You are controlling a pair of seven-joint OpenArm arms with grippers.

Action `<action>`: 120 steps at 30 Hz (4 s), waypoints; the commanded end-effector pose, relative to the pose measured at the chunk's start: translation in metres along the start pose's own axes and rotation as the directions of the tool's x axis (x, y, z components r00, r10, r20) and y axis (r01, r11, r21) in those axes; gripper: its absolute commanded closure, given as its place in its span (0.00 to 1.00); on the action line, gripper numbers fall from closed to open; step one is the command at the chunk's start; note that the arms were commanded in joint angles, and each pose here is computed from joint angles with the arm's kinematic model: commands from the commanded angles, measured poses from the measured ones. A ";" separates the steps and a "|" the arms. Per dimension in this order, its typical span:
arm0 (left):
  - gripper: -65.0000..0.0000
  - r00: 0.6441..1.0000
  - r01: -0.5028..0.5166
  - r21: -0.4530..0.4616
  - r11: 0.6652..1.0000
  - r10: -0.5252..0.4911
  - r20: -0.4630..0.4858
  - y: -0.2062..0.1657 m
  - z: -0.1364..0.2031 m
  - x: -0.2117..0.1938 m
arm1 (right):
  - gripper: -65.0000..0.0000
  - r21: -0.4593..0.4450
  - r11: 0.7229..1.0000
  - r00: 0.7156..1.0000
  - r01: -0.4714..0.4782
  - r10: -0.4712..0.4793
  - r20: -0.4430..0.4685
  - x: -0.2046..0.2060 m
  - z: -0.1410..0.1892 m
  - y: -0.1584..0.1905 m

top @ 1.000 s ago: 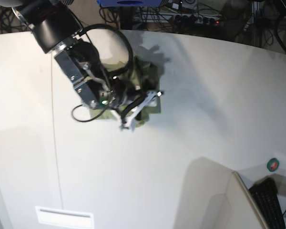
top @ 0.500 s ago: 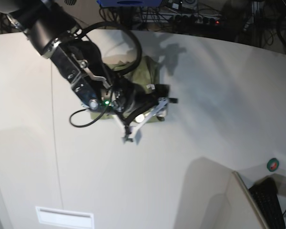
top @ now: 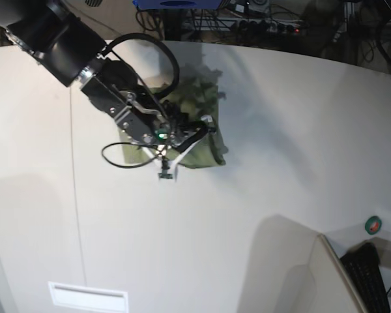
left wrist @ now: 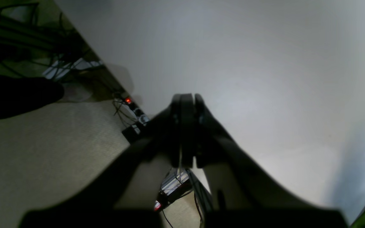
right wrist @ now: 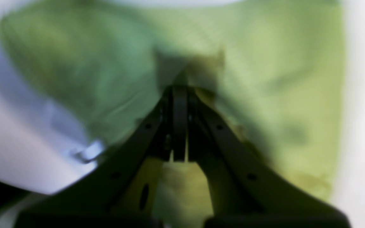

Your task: Layout the t-shirt on the table in an organized manner, then fold the t-shirt properly

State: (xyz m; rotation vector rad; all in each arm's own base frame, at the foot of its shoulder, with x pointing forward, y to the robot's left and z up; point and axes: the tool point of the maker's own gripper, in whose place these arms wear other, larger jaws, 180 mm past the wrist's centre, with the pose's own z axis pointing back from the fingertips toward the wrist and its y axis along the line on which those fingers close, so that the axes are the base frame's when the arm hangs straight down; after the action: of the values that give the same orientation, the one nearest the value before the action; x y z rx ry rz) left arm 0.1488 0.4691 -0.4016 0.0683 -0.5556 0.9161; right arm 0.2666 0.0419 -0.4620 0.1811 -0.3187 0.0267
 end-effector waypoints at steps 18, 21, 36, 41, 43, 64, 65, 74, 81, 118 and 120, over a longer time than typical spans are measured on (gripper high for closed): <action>1.00 0.973 0.211 -0.189 0.959 -0.225 -0.053 -0.102 -0.009 -0.054 | 1.00 0.215 0.975 0.998 -0.051 0.043 0.042 0.017 0.070 0.049; 1.00 0.937 0.319 -0.347 0.882 -0.349 -0.027 -0.175 0.011 -0.093 | 1.00 0.188 0.980 0.996 0.056 -0.069 0.062 0.031 0.085 0.002; 1.00 0.816 0.337 -0.694 0.636 -0.565 -0.122 -0.341 0.040 -0.242 | 1.00 0.034 0.978 0.975 0.205 -0.207 0.084 0.011 0.069 -0.085; 1.00 0.812 0.309 -0.646 0.698 -0.547 -0.202 -0.329 0.005 -0.258 | 1.00 -0.001 0.978 0.976 0.207 -0.207 0.064 -0.004 0.042 -0.079; 1.00 0.812 0.338 -0.629 0.700 -0.554 -0.181 -0.322 -0.004 -0.258 | 1.00 -0.014 0.982 0.980 0.190 -0.189 0.060 -0.012 0.031 -0.075; 1.00 0.889 0.194 -0.743 0.641 -0.434 -0.142 -0.331 0.077 -0.180 | 1.00 -0.039 0.920 0.903 0.390 -0.374 0.211 0.021 0.062 -0.141; 1.00 0.897 0.140 -0.742 0.655 -0.402 -0.185 -0.323 0.076 -0.175 | 1.00 -0.048 0.901 0.882 0.432 -0.410 0.232 0.024 0.065 -0.156; 0.00 0.851 -0.119 -0.612 0.782 -0.238 -0.469 -0.257 0.030 -0.210 | 0.57 0.096 0.915 0.848 0.391 -0.399 0.349 0.046 0.092 -0.188; 0.00 0.810 -0.170 -0.576 0.800 -0.220 -0.544 -0.258 0.018 -0.236 | 0.24 0.191 0.957 0.912 0.219 -0.271 0.309 0.042 0.094 -0.168; 1.00 0.650 0.391 -0.570 0.723 -0.655 -0.385 -0.329 -0.030 -0.218 | 0.24 0.133 0.939 0.852 0.318 -0.345 0.394 0.040 0.118 -0.235; 1.00 0.555 0.555 -0.573 0.603 -0.782 -0.284 -0.353 -0.025 -0.205 | 0.24 0.125 0.932 0.838 0.341 -0.362 0.410 0.043 0.122 -0.244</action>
State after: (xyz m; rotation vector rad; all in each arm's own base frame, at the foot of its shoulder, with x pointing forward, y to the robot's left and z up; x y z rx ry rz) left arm 0.3249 0.1225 -0.4715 -0.2828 -0.1447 -0.0109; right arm 0.2734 -0.2138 -0.3895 0.2989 -0.6686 -0.3880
